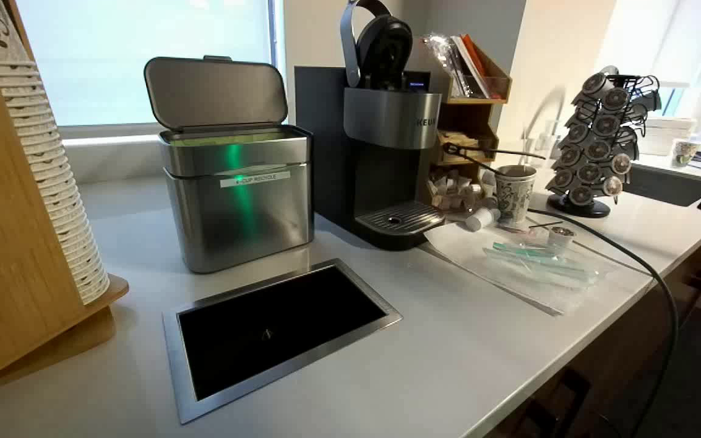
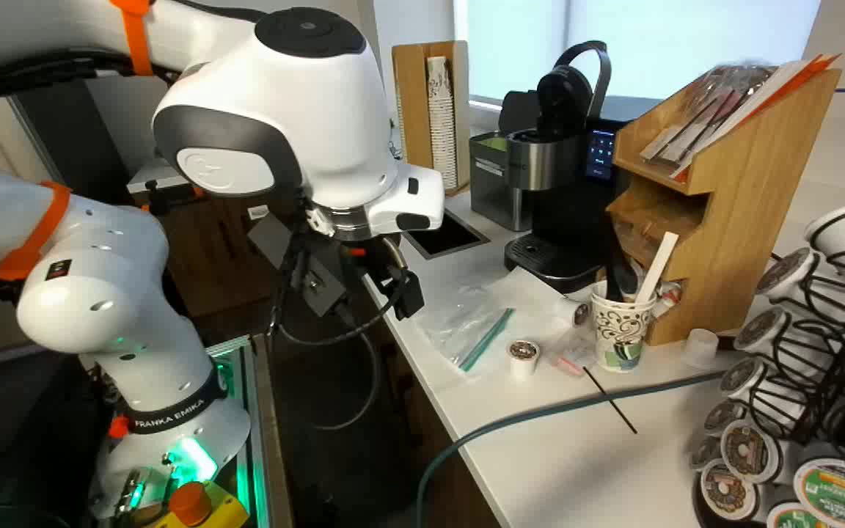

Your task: Put the coffee pod in the coffee maker

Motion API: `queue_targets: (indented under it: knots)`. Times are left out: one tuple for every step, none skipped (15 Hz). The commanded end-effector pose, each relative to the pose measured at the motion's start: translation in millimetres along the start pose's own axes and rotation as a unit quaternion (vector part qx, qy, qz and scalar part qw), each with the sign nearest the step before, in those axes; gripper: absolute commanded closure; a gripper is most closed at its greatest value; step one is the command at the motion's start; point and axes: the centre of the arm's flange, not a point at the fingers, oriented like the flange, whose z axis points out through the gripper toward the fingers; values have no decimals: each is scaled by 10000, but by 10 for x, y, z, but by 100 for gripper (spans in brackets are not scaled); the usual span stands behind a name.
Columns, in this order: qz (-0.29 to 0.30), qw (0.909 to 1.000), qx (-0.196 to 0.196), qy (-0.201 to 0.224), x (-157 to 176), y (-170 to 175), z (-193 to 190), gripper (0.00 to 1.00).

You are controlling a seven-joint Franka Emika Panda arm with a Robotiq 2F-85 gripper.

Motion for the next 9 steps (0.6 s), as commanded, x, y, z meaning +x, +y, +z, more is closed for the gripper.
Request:
queue_targets:
  knots:
    - [0, 10000, 0, 0, 0, 0, 0, 0]
    - [0, 10000, 0, 0, 0, 0, 0, 0]
    - [0, 10000, 0, 0, 0, 0, 0, 0]
    - [-108, 9999, 2, 84, 34, 33, 34, 0]
    - [-250, 9996, -20, 112, 87, 55, 51, 0]
    - [-497, 9987, -38, 84, 197, 108, 70, 0]
    - [-676, 9977, -31, 67, 309, 165, 91, 0]
    - [-850, 9963, -90, 23, 427, 235, 126, 0]
    - [-961, 9953, -71, 20, 511, 279, 140, 0]
